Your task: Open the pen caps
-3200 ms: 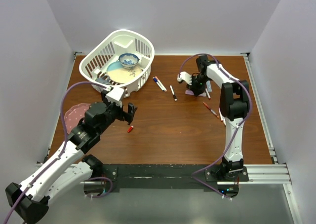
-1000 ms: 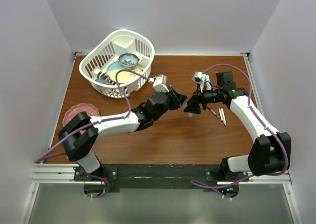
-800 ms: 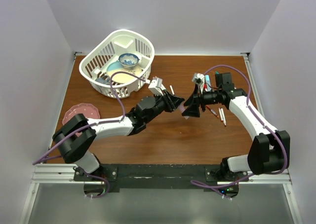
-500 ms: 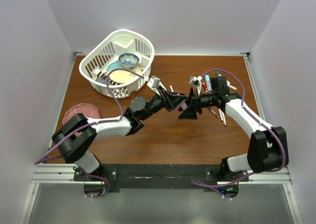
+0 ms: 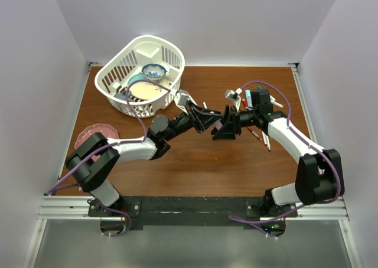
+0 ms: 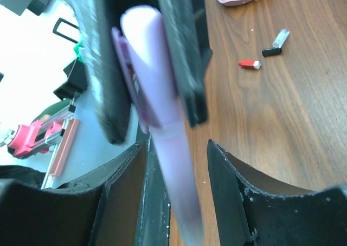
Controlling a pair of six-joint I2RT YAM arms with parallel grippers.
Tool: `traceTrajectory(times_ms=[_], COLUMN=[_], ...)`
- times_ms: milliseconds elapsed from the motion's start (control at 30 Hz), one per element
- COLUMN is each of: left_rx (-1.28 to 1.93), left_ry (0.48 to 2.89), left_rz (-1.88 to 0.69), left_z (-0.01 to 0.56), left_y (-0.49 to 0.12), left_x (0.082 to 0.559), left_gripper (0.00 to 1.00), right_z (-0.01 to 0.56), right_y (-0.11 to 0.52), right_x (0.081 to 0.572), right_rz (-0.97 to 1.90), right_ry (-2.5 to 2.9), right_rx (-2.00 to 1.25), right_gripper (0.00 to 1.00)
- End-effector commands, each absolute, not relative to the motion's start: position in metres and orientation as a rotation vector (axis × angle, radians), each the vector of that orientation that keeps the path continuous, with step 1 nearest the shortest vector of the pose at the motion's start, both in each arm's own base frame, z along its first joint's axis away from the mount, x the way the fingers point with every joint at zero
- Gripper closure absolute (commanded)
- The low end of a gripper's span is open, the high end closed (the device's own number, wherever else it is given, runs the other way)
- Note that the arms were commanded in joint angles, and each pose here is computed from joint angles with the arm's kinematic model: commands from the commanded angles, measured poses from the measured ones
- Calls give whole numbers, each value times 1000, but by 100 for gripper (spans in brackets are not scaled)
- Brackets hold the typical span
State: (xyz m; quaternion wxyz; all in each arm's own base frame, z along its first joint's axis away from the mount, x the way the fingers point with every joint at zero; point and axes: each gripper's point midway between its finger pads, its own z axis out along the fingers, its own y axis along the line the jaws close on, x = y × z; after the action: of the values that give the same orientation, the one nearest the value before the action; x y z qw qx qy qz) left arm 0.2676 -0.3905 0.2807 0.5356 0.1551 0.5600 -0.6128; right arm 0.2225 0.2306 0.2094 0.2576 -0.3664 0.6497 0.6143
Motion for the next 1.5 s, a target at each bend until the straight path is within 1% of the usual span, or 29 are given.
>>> traceTrajectory(times_ms=[0, 33, 67, 100, 133, 267, 300, 367, 400, 467, 500, 567, 600, 700, 733, 767, 800, 833, 867, 900, 933, 1000, 1033, 1133, 1200, 1267, 1367, 1467], left_rx=[434, 434, 431, 428, 422, 312, 279, 258, 236, 229, 238, 231, 237, 225, 218, 218, 207, 200, 215, 209, 188, 216, 197, 181, 146, 104, 74, 85], left_ry=[1265, 1275, 1293, 1294, 1294, 1265, 1224, 1170, 1088, 1054, 989, 993, 952, 942, 958, 972, 1003, 1084, 1146, 1216, 1387, 1548, 1694, 1919, 2018, 2128, 2179, 2203], left_rz=[-1507, -1504, -1498, -1491, -1487, -1394, -1345, -1292, -1237, -1169, -1138, -1063, -1025, -980, -980, -984, -987, -1002, -1034, -1041, -1045, -1021, -997, -891, -814, -706, -605, -560], left_z=[294, 291, 288, 288, 290, 313, 333, 367, 405, 433, 466, 483, 503, 516, 513, 511, 503, 485, 470, 452, 414, 366, 328, 250, 209, 172, 144, 132], left_y=[-396, -396, -396, -396, -395, -375, -361, -340, -316, -286, -275, -254, -244, -222, -218, -217, -214, -217, -221, -221, -224, -229, -228, -228, -223, -207, -193, -192], left_x=[261, 262, 263, 264, 266, 291, 309, 325, 343, 365, 367, 381, 379, 377, 375, 372, 366, 366, 360, 353, 352, 331, 320, 276, 256, 246, 243, 247], left_gripper=[100, 100, 100, 100, 100, 100, 100, 100, 100, 100, 100, 100, 100, 100, 100, 100, 100, 100, 100, 100, 100, 100, 100, 100, 100, 100, 100, 100], right_z=[220, 220, 221, 222, 222, 218, 216, 211, 211, 208, 208, 208, 208, 209, 209, 200, 198, 186, 166, 155, 153, 141, 134, 112, 104, 86, 69, 61], right_y=[231, 231, 232, 232, 232, 235, 236, 242, 244, 250, 251, 253, 254, 254, 254, 253, 247, 241, 226, 216, 204, 176, 166, 137, 128, 118, 96, 81], right_x=[218, 217, 217, 216, 217, 212, 210, 205, 203, 197, 195, 192, 192, 193, 196, 207, 208, 221, 246, 267, 279, 297, 301, 299, 293, 293, 297, 294], right_rz=[1697, 1695, 1692, 1702, 1697, 1706, 1708, 1730, 1741, 1774, 1783, 1798, 1799, 1788, 1756, 1640, 1573, 1387, 1139, 982, 865, 639, 581, 474, 471, 417, 266, 244], right_ry=[1705, 1702, 1697, 1690, 1689, 1688, 1688, 1695, 1691, 1692, 1688, 1684, 1682, 1686, 1679, 1727, 1825, 1833, 1963, 1996, 2029, 2127, 2143, 2282, 2356, 2443, 2543, 2612], right_rx=[-1022, -1024, -1029, -1032, -1033, -1047, -1053, -1072, -1083, -1104, -1112, -1123, -1127, -1126, -1133, -1124, -1111, -1175, -1134, -1080, -1032, -1008, -1051, -1122, -1146, -1153, -1141, -1121], right_gripper=[55, 60, 69, 96, 100, 100, 100, 100, 100, 100, 100, 100, 100, 100, 100, 100, 100, 100, 100, 100, 100, 100, 100, 100, 100, 100, 97, 94])
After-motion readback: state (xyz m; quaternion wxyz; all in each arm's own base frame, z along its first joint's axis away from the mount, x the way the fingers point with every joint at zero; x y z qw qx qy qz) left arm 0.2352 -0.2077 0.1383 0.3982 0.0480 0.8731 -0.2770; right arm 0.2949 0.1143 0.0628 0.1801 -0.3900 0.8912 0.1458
